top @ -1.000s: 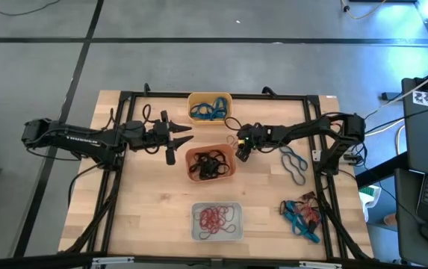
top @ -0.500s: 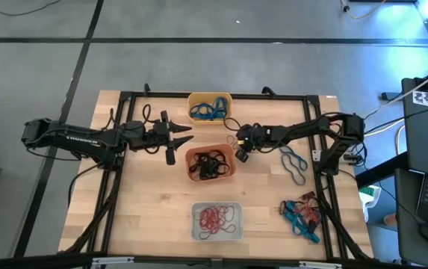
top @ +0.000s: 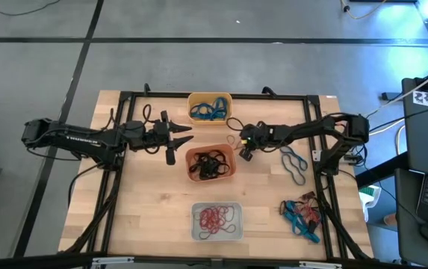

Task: Sort rubber bands into baskets
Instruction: Put the red rubber band in the white bin

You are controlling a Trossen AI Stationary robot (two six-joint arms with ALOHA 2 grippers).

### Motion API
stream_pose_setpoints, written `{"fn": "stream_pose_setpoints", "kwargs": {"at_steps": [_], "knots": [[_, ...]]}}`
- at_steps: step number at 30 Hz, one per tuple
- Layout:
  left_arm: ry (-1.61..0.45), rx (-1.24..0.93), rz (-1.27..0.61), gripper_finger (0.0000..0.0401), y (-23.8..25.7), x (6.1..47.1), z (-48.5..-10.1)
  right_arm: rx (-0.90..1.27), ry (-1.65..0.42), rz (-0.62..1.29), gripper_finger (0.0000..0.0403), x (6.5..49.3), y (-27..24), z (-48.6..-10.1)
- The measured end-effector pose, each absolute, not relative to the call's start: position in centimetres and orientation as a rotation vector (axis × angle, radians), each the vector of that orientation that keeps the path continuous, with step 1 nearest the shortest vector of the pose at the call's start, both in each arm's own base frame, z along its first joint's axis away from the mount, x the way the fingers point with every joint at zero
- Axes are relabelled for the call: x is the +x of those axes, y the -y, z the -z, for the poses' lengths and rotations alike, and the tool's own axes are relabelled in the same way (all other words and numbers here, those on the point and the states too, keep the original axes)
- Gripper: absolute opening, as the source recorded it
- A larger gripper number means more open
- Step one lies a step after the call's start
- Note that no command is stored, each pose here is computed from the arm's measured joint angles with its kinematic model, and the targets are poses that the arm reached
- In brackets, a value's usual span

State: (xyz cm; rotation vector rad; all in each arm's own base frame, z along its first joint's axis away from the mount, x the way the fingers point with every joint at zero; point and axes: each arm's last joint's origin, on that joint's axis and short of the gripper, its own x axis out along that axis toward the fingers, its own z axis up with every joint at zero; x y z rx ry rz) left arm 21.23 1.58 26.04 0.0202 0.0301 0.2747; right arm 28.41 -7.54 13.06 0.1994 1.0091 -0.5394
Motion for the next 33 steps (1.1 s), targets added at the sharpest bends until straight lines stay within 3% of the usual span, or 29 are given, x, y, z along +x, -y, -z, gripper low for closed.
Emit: {"fn": "stream_pose_setpoints", "kwargs": {"at_steps": [14, 33], "knots": [[-0.031, 0.017, -0.275, 0.0141, -1.6, 21.2, -26.0, 0.175, -0.954, 0.545, 0.0001, 26.2, 6.5, -18.0], [-0.026, 0.011, -0.275, 0.0141, -1.6, 21.2, -26.1, 0.087, -0.743, 0.284, 0.0001, 25.9, -0.9, -25.9]]}}
